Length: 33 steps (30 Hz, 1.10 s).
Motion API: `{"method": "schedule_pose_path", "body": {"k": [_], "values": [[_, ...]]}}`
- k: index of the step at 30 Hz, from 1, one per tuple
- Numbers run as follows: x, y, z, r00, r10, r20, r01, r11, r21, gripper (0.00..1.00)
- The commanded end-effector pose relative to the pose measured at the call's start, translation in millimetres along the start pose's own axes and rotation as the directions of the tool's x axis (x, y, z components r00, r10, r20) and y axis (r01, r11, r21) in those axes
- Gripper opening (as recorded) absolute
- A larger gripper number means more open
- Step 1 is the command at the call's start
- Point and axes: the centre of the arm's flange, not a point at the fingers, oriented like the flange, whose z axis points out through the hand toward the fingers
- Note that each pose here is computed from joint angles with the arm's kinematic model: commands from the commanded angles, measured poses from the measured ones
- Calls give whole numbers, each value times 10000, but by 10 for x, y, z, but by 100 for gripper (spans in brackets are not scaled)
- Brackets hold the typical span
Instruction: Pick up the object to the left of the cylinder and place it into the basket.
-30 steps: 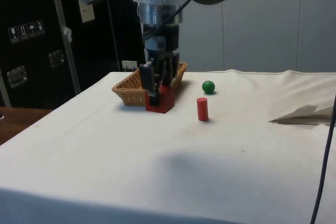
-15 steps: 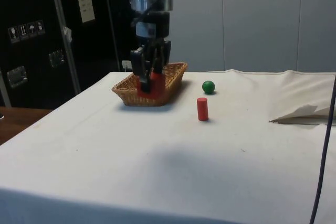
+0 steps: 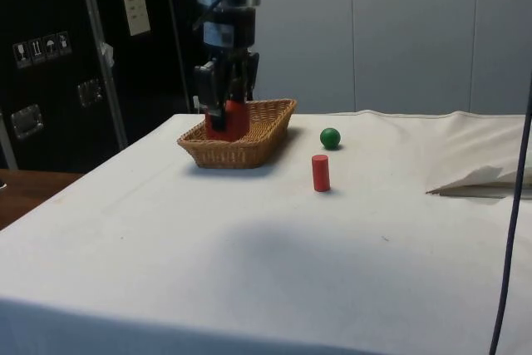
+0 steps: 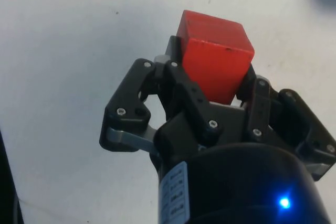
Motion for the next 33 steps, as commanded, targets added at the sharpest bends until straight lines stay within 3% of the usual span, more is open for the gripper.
{"method": "schedule_pose_path", "body": {"k": [1,8,17,33], "values": [[34,22,-2,10000,7,31,-7,10000,-57,0],[152,90,-32,9999,33,-122,-34,9999,-109,0],[376,313,-3,9996,58,-285,-70,9992,-403,0],[497,847,91,9996,10,-277,-34,9964,-849,0]]}}
